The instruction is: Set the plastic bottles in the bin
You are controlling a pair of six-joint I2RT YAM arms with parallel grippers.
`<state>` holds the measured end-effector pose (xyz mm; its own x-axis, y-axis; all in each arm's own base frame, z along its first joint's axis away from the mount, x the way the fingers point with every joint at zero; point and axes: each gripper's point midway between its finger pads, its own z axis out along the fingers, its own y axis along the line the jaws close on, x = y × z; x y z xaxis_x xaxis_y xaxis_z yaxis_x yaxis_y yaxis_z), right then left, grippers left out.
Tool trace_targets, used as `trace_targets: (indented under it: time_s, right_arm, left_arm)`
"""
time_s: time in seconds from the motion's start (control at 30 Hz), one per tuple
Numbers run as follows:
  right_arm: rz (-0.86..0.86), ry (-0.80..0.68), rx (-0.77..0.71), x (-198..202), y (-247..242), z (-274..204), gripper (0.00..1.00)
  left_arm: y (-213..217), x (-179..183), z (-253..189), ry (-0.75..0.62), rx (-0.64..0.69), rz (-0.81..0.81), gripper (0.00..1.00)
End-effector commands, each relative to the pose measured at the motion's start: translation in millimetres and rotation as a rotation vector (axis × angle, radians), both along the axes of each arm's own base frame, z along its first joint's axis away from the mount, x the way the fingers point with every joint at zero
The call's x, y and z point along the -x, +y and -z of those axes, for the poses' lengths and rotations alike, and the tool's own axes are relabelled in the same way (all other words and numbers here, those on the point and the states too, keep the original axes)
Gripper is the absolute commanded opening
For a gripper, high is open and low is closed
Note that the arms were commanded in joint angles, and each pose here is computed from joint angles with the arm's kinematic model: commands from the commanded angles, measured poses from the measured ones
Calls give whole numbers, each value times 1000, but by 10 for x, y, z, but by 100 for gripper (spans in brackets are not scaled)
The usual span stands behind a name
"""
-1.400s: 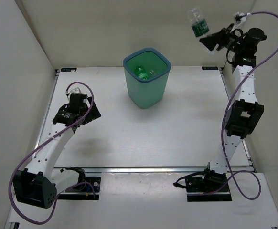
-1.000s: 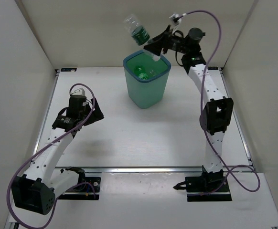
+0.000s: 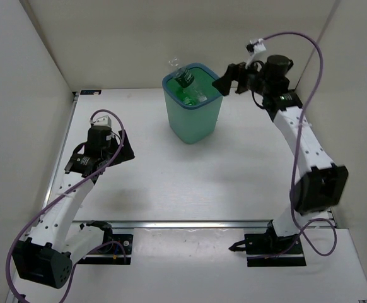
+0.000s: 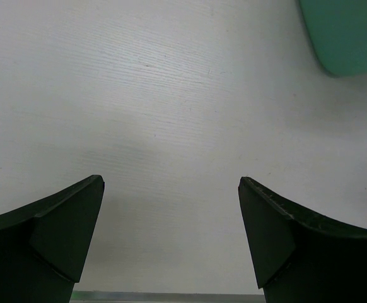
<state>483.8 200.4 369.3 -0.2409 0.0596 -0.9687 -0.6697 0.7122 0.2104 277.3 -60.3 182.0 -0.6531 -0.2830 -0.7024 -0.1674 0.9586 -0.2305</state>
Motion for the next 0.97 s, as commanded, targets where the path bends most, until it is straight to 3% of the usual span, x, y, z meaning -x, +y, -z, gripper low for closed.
trace_targets:
  time_s: [0.0, 0.13, 0.23, 0.3, 0.4, 0.5, 0.73, 0.93]
  right_arm:
    - [199, -16, 3, 359, -428, -4, 99]
    - [304, 32, -40, 780, -825, 145, 99]
    - [523, 161, 129, 880, -1186, 420, 99]
    - [715, 361, 263, 1075, -1624, 712, 99]
    - [746, 620, 297, 1323, -1911, 1175, 99]
    - [810, 706, 292, 1592, -2093, 1473, 99]
    - [895, 642, 268, 1895, -2264, 1452, 99]
    - [907, 685, 246, 2002, -2316, 1606, 99]
  left_arm:
    - [-69, -36, -160, -49, 31, 25, 99]
    - [-158, -15, -121, -33, 48, 52, 99]
    - [-198, 9, -70, -17, 64, 63, 99]
    - [-204, 24, -34, -1, 52, 69, 99]
    - [-74, 21, 37, 34, 11, 17, 99]
    - [98, 6, 26, 72, -29, -56, 99]
    - [294, -69, -112, 80, -71, -154, 99]
    - [405, -83, -268, 35, -92, -187, 99]
